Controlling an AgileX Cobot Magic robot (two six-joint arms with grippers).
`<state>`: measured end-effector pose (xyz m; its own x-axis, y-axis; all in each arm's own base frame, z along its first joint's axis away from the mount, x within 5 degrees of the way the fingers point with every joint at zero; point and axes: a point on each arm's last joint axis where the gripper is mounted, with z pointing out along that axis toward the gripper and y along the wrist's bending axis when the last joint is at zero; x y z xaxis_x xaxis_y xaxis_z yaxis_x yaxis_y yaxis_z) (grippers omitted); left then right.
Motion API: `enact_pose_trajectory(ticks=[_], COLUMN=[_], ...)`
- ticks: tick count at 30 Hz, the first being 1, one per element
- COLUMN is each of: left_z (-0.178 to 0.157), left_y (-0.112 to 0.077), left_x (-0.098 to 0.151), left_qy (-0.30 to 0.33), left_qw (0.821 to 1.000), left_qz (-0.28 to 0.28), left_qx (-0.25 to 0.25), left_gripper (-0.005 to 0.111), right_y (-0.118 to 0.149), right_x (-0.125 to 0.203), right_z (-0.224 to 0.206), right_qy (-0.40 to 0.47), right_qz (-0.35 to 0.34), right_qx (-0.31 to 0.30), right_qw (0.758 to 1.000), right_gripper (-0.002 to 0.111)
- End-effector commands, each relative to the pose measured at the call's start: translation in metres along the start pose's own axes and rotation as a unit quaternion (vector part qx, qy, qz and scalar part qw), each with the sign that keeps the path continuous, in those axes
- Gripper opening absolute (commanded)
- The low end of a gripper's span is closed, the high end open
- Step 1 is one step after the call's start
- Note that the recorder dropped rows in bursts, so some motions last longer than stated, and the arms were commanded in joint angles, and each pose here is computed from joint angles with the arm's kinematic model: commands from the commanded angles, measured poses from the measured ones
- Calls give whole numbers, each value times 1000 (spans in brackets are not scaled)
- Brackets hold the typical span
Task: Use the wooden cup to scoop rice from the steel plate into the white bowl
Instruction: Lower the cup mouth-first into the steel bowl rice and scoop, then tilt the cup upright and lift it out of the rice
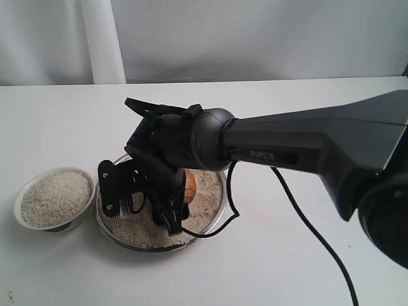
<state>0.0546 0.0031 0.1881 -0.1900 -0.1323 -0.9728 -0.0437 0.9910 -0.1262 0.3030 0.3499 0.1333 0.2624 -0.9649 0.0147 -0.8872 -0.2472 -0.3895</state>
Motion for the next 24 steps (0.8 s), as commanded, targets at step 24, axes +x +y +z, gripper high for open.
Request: enact_pose_trajectory(ticks=[24], left_z=[0], left_y=[0], left_x=[0], left_qy=[-1], left_qw=[1000], left_qz=[-2], left_qx=[2], left_gripper=[0], right_y=[8], right_x=[-15], right_z=[33], right_qy=[-63], right_qz=[61], right_qx=[3], right_qw=[996], right_gripper=[0])
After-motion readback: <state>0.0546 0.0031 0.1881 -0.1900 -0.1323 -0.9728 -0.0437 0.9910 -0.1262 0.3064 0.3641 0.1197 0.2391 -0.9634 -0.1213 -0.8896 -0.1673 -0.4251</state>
